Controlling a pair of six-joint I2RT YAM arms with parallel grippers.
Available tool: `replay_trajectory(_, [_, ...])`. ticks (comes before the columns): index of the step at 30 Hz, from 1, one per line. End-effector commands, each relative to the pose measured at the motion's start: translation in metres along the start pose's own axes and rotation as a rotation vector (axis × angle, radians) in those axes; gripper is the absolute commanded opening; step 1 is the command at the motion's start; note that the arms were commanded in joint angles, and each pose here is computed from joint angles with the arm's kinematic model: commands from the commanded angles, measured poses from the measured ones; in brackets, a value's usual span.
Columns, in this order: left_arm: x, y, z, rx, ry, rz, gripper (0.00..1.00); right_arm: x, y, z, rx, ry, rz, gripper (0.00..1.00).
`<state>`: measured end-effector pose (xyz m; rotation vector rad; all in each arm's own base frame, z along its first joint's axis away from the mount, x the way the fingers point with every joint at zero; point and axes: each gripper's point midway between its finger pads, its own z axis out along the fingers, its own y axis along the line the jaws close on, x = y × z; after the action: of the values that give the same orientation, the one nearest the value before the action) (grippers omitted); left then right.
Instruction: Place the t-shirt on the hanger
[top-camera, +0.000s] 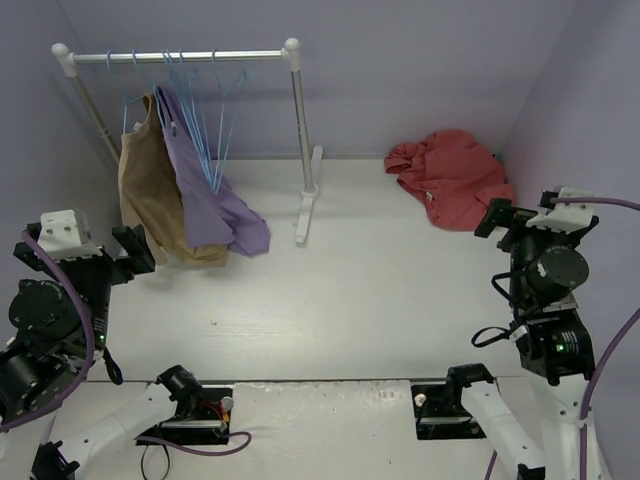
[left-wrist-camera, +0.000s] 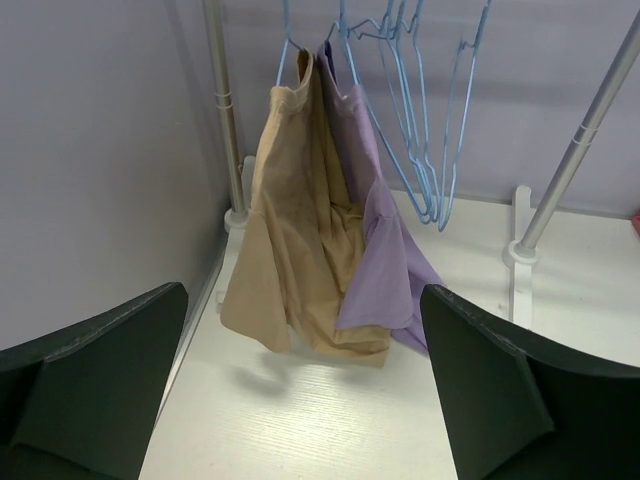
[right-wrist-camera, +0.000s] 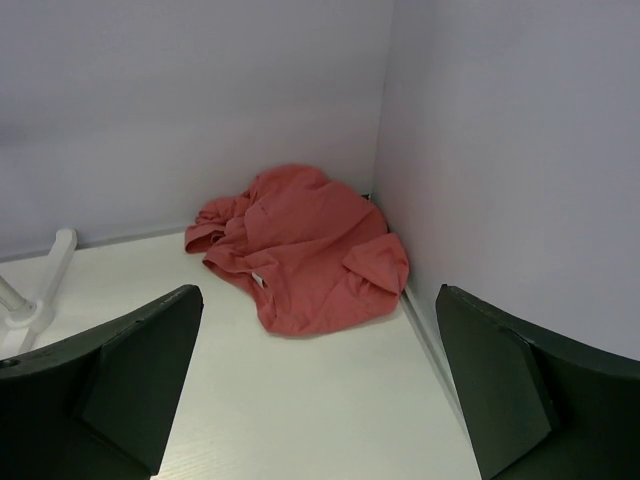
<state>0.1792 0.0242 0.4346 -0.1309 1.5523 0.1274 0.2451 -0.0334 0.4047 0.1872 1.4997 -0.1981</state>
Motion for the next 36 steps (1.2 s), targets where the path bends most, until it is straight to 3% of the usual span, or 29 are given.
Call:
replay_trajectory(1, [0.012, -0.018, 0.014, 0.005, 0.034, 0.007, 0.97, -0.003, 0.024, 0.029, -0.062, -0.013, 0.014, 1.00])
replay_trajectory(6, [0.039, -0.049, 0.026, 0.073, 0.104, -0.004, 0.97, 0.057, 0.038, 0.086, 0.039, 0.183, 0.067, 1.00])
replay_trajectory(9, [0.061, -0.074, 0.029, 0.151, 0.166, -0.025, 0.97, 0.127, 0.040, 0.131, 0.173, 0.361, 0.061, 1.00])
replay_trajectory(10, [0.061, -0.074, 0.029, 0.152, 0.167, -0.025, 0.97, 0.128, 0.040, 0.132, 0.176, 0.361, 0.076, 1.00])
replay_trajectory(14, [0.087, -0.097, 0.027, 0.238, 0.244, -0.054, 0.97, 0.219, 0.051, 0.178, 0.240, 0.552, 0.035, 1.00])
replay_trajectory(20, [0.111, -0.112, 0.023, 0.292, 0.326, -0.055, 0.97, 0.323, 0.062, 0.228, 0.256, 0.740, -0.027, 0.99])
replay_trajectory(21, [0.114, -0.113, 0.023, 0.294, 0.332, -0.055, 0.97, 0.317, 0.064, 0.235, 0.251, 0.725, -0.016, 0.99])
replay_trajectory(29, [0.128, -0.119, 0.025, 0.304, 0.376, -0.011, 0.97, 0.393, 0.058, 0.263, 0.193, 0.855, -0.055, 0.94])
replay_trajectory(33, [0.130, -0.121, 0.026, 0.305, 0.382, -0.003, 0.97, 0.408, 0.055, 0.258, 0.119, 0.912, 0.013, 0.69])
replay_trajectory(36, [0.133, -0.127, 0.029, 0.320, 0.401, 0.012, 0.97, 0.417, 0.064, 0.240, 0.031, 0.971, 0.051, 0.21])
